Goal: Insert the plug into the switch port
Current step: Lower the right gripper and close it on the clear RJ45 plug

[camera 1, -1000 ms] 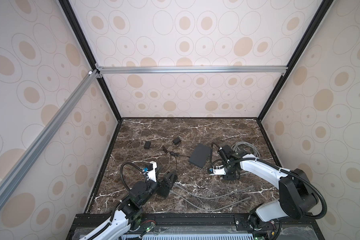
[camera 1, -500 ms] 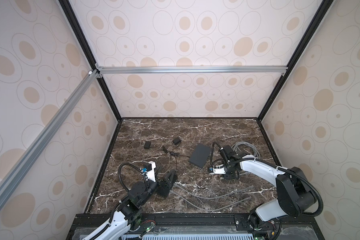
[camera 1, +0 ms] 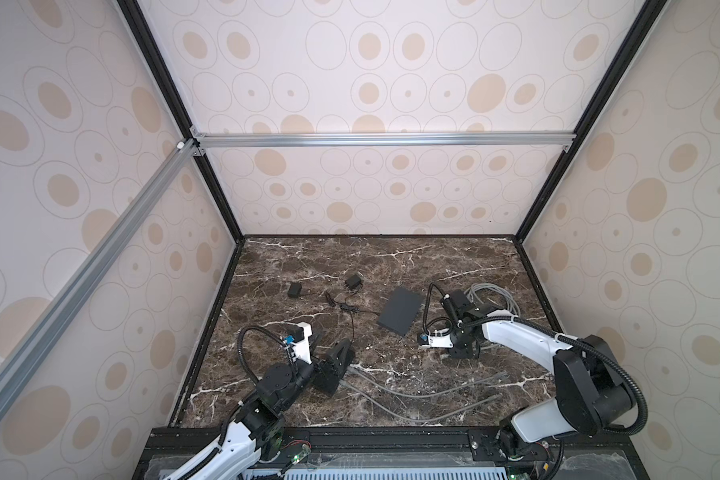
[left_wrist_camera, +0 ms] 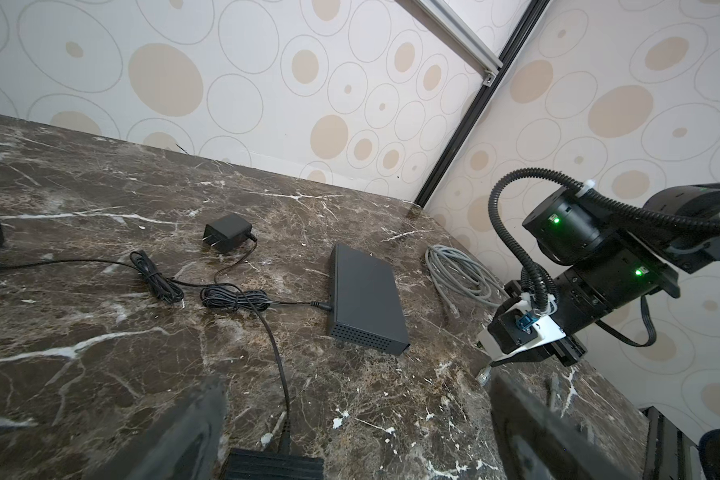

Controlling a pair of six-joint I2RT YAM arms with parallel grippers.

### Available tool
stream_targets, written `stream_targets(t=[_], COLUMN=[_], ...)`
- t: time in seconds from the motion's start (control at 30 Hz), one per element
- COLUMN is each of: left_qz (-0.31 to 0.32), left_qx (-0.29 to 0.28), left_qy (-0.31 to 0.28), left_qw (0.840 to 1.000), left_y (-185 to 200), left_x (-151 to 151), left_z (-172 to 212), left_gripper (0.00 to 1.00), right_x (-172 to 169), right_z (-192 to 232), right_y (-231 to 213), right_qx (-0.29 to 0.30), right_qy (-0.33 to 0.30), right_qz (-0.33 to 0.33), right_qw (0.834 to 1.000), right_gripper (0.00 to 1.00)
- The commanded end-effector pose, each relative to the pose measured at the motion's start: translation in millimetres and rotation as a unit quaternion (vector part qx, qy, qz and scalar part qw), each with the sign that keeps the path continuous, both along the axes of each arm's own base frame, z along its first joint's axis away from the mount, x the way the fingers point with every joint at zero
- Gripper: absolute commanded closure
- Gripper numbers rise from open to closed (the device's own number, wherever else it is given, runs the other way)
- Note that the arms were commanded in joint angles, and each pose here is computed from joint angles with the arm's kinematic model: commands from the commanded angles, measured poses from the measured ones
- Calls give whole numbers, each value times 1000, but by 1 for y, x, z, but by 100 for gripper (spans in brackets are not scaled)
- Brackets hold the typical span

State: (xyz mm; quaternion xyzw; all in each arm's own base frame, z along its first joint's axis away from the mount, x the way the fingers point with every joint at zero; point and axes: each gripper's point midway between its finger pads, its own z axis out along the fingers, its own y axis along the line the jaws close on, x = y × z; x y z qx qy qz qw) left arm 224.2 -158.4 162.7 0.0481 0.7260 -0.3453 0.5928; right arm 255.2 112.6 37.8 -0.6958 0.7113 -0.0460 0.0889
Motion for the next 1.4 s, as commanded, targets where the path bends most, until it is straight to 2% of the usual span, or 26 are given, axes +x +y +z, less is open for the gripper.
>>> stream_targets(t=[0.0,1.03,1.17,1.37], left_qz=[6,6,6,6], left_qx=[-6,-8,-8,-9], left_qy=[-1,-2,-2,-2], left_qw=[1000,1000,1000,1000], left_y=[2,3,3,3], left_x=[2,1,1,0], left_z=[3,3,3,3], left_gripper=[2,2,2,2], right_x=[-8,-12,-13,-13], right_z=[-3,-20,-23,-27], right_y=[-4,-6,-4,-3], right_qx=[-4,-24,-26,-37], right_qy=[9,35,41,49], right_qz=[8,-2,1,0], right_qw=[1000,999,999,998], right_gripper=[71,73,75,84])
